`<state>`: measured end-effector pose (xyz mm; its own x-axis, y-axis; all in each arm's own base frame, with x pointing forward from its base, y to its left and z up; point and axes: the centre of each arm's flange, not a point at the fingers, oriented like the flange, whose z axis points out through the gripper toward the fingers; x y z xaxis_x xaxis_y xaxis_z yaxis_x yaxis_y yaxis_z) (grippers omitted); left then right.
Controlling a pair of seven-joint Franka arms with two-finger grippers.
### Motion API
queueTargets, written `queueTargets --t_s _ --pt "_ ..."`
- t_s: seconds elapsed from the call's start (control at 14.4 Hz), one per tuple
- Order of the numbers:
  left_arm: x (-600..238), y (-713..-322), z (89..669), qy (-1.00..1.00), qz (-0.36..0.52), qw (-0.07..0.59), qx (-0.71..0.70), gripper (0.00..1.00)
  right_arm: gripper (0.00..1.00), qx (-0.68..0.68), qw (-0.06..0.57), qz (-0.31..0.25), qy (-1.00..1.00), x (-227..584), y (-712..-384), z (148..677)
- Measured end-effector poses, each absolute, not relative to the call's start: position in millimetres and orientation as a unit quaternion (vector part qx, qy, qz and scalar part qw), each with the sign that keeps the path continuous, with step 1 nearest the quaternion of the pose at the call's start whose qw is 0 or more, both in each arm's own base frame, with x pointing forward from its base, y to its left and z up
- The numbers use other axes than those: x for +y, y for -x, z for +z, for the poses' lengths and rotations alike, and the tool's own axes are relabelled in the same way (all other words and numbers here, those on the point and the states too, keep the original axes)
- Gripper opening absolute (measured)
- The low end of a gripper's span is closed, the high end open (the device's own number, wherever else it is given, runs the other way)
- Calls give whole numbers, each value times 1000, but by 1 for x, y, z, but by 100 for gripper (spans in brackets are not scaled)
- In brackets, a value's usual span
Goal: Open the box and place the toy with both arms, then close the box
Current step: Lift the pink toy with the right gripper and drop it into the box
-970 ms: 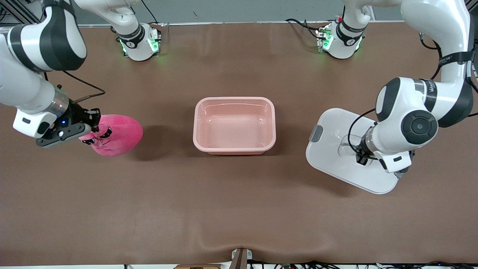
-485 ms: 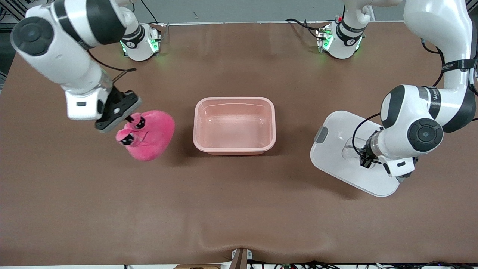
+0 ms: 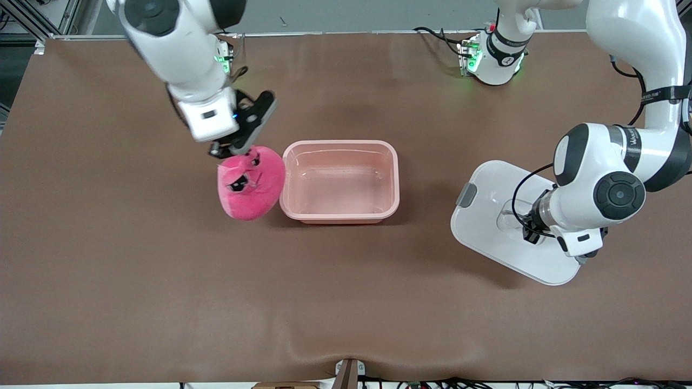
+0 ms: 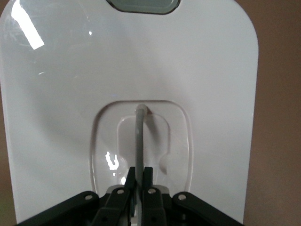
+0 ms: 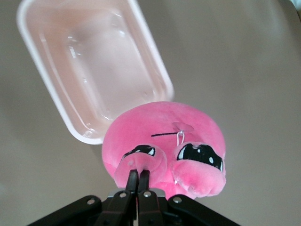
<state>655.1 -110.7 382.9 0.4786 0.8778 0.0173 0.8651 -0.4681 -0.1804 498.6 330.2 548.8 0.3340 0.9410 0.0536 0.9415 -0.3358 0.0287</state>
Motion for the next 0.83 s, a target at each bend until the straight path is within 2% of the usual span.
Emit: queueTargets --t_s 0.35,0.62,0.83 --pt "-111 -655 383 855 42 79 -511 7 2 -689 -3 -49 723 371 -491 530" --pt "-108 -655 381 854 44 80 -513 7 2 -721 -7 -46 691 402 -474 516" --pt "-108 -654 379 853 46 81 -513 7 2 -737 -14 -44 674 404 -479 508"
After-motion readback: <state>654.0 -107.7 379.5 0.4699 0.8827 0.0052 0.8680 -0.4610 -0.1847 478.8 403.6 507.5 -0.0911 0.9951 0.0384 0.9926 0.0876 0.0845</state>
